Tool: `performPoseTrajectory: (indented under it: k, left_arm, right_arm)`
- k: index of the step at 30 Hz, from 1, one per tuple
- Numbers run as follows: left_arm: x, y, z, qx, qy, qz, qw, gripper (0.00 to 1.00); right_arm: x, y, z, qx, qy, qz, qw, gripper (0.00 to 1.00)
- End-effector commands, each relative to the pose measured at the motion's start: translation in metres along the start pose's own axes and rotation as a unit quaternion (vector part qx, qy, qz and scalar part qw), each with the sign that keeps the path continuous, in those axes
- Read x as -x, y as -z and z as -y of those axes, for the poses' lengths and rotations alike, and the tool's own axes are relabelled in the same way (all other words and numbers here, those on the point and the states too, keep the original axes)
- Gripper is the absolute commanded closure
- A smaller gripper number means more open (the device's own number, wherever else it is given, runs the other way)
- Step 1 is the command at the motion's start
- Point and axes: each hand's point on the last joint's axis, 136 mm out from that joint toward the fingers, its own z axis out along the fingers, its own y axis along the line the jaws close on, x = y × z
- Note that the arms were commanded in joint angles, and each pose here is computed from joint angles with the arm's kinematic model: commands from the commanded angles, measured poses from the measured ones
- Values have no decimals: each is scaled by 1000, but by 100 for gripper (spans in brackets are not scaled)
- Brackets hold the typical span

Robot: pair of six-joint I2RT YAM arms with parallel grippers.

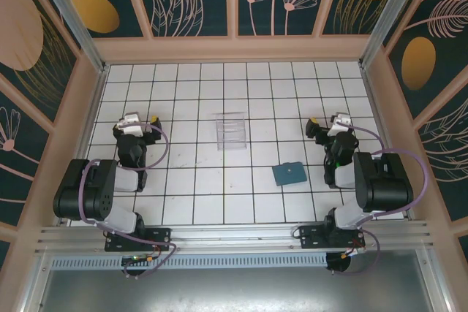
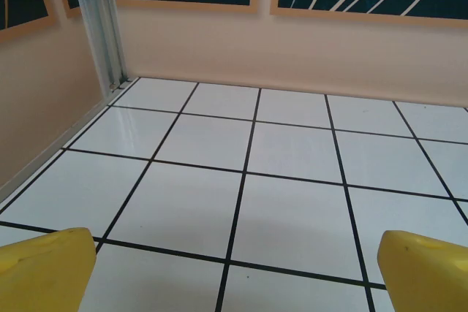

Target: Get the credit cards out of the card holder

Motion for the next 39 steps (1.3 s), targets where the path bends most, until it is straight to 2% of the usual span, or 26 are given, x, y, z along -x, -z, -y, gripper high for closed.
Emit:
performPoseTrajectory:
  k: [1, 35, 39]
  left_arm:
    - [9, 2, -1, -1, -2, 21, 1000, 1]
    - [10, 2, -1, 0, 0, 22, 1000, 1]
    - [13, 4, -2, 1, 0, 28, 1000, 2]
  right_arm:
    - [11, -1, -4, 9, 16, 20, 1000, 1]
    - [11, -1, -2, 13, 11, 20, 1000, 1]
    - [16, -3, 2, -9, 8, 20, 1000, 1]
